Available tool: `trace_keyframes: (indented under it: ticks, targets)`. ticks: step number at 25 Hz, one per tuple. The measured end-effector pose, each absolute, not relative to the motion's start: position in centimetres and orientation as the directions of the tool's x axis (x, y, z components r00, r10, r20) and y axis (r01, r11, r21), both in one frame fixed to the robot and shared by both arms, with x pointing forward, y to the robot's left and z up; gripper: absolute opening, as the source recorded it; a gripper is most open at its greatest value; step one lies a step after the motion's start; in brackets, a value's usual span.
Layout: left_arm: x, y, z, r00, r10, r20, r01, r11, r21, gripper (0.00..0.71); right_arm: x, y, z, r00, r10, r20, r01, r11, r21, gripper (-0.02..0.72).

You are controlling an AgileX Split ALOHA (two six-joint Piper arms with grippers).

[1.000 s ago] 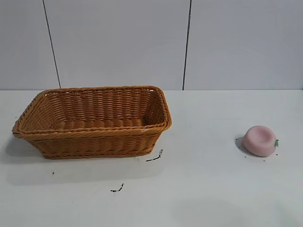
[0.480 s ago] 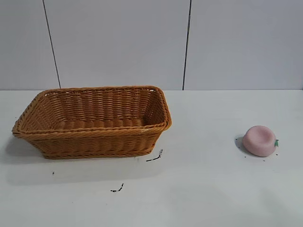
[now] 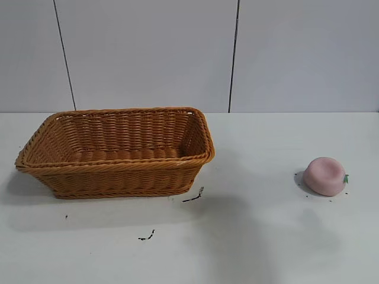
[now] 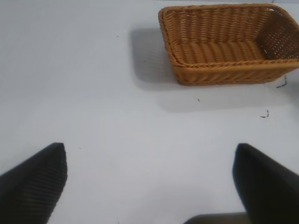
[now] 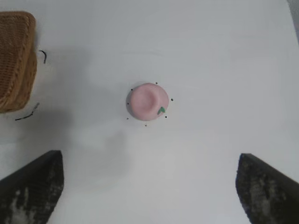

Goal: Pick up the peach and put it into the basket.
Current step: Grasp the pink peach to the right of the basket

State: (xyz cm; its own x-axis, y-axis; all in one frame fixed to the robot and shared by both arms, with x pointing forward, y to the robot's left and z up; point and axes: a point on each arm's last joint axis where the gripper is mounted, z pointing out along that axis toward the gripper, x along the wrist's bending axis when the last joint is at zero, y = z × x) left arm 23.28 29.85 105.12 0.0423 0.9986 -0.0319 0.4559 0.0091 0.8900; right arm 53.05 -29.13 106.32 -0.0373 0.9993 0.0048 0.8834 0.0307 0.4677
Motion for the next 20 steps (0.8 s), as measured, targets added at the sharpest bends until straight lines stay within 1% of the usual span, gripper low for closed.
trace_keyframes:
  ticks: [4, 8, 13, 15, 17, 20]
  targets:
    - [23.3, 29.8, 105.1, 0.042, 0.999, -0.032, 0.456, 0.009, 0.89, 0.693, 57.6, -29.0, 103.3, -0.044, 0.999, 0.005, 0.943, 0.04, 0.331, 0.695]
    - [23.3, 29.8, 105.1, 0.042, 0.999, -0.032, 0.456, 0.009, 0.89, 0.693, 60.6, -29.0, 100.1, -0.051, 0.999, 0.005, 0.968, 0.048, 0.247, 0.695]
    - [23.3, 29.8, 105.1, 0.042, 0.999, -0.032, 0.456, 0.009, 0.89, 0.693, 62.2, -28.9, 95.6, -0.056, 0.998, 0.008, 0.985, 0.054, 0.166, 0.695]
    - [23.3, 29.8, 105.1, 0.042, 0.999, -0.032, 0.456, 0.009, 0.89, 0.693, 62.6, -28.9, 94.1, -0.056, 0.998, 0.008, 0.987, 0.054, 0.151, 0.695]
    - [23.3, 29.8, 105.1, 0.042, 0.999, -0.032, 0.456, 0.009, 0.89, 0.693, 63.0, -28.9, 93.1, -0.056, 0.998, 0.008, 0.986, 0.054, 0.155, 0.695]
    - [23.3, 29.8, 105.1, 0.042, 0.999, -0.032, 0.456, 0.009, 0.89, 0.693, 63.5, -28.9, 92.2, -0.056, 0.998, 0.009, 0.983, 0.054, 0.174, 0.695]
